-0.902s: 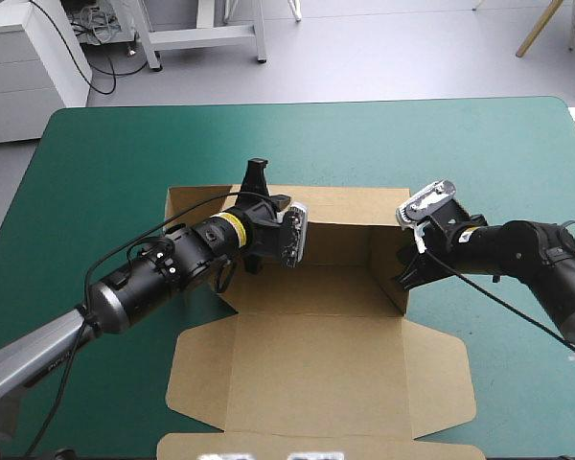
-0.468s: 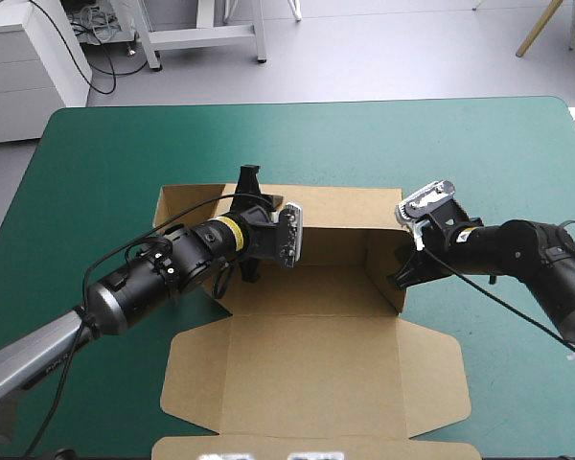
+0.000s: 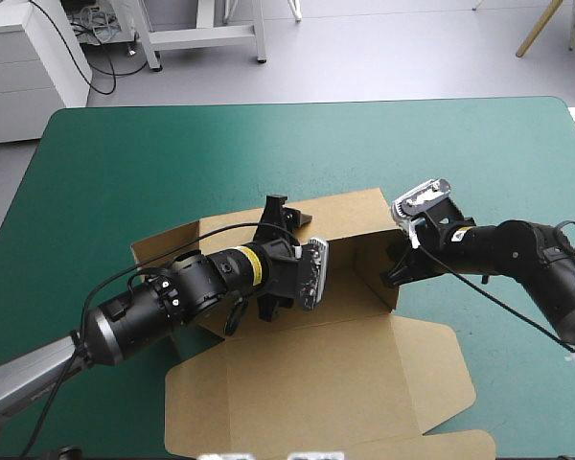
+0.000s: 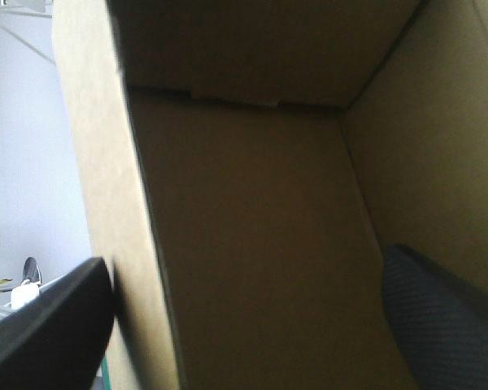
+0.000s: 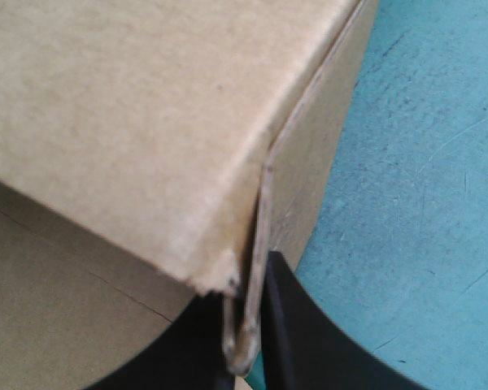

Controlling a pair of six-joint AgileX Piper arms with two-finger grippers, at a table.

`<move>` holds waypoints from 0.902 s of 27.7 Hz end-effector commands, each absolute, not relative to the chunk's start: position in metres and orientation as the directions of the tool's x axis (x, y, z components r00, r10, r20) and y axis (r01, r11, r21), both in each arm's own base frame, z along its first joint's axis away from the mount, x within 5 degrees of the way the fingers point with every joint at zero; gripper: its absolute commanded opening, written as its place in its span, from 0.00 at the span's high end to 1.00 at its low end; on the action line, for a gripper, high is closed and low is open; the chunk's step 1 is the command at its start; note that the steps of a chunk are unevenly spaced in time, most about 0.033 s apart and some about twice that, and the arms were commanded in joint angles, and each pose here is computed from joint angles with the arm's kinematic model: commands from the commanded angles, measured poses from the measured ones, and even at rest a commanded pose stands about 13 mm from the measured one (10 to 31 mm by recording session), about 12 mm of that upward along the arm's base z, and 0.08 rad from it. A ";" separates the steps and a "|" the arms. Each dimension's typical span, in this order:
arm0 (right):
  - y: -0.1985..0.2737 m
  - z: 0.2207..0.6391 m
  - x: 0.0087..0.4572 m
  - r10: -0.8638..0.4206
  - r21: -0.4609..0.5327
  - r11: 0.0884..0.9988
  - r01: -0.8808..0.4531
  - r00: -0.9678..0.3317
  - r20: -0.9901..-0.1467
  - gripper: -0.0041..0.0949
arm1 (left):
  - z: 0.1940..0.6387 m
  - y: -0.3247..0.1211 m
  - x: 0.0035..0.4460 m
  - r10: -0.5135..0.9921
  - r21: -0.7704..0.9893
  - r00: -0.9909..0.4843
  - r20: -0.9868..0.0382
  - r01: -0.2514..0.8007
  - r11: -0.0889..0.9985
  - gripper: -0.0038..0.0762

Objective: Fold the box

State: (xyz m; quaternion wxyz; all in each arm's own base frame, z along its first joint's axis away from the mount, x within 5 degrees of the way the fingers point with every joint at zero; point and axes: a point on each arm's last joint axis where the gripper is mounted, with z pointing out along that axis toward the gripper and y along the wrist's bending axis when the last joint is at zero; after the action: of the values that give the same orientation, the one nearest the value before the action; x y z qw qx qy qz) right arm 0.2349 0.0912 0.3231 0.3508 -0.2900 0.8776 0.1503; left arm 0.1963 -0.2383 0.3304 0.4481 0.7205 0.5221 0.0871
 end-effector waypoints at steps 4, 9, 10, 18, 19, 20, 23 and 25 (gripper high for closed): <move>0.091 0.343 0.236 -0.341 0.036 0.814 -0.580 -0.527 -0.778 0.98 | 0.376 -0.234 0.165 0.749 0.794 0.509 -0.425 0.606 0.039 0.16; 0.087 0.342 0.239 -0.340 0.009 0.838 -0.546 -0.534 -0.774 0.98 | 0.384 -0.228 0.145 0.744 0.784 0.518 -0.421 0.621 0.012 0.17; 0.086 0.342 0.239 -0.344 0.003 0.838 -0.545 -0.533 -0.773 0.98 | 0.385 -0.228 0.142 0.747 0.774 0.509 -0.428 0.633 0.012 0.20; 0.086 0.343 0.239 -0.343 -0.002 0.840 -0.543 -0.528 -0.777 0.98 | 0.422 -0.234 0.142 0.770 0.688 0.404 -0.494 0.724 0.061 0.68; 0.086 0.343 0.239 -0.343 -0.002 0.840 -0.543 -0.528 -0.777 0.98 | 0.428 -0.236 0.143 0.760 0.680 0.398 -0.513 0.729 0.077 0.75; 0.086 0.343 0.239 -0.343 -0.002 0.840 -0.543 -0.528 -0.777 0.98 | 0.433 -0.238 0.143 0.754 0.672 0.390 -0.528 0.735 0.090 0.82; 0.086 0.343 0.239 -0.341 -0.001 0.841 -0.541 -0.528 -0.778 0.98 | 0.449 -0.244 0.148 0.753 0.627 0.321 -0.574 0.764 0.153 0.95; 0.086 0.343 0.240 -0.339 -0.003 0.842 -0.540 -0.526 -0.780 0.98 | 0.454 -0.243 0.153 0.778 0.609 0.274 -0.565 0.775 0.169 0.95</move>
State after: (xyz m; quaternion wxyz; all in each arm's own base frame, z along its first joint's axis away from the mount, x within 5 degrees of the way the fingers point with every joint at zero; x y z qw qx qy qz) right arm 0.2387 0.0870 0.3229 0.3608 -0.2661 0.8855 0.1223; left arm 0.1526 -0.2483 0.4269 0.4418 0.6749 0.5909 0.0151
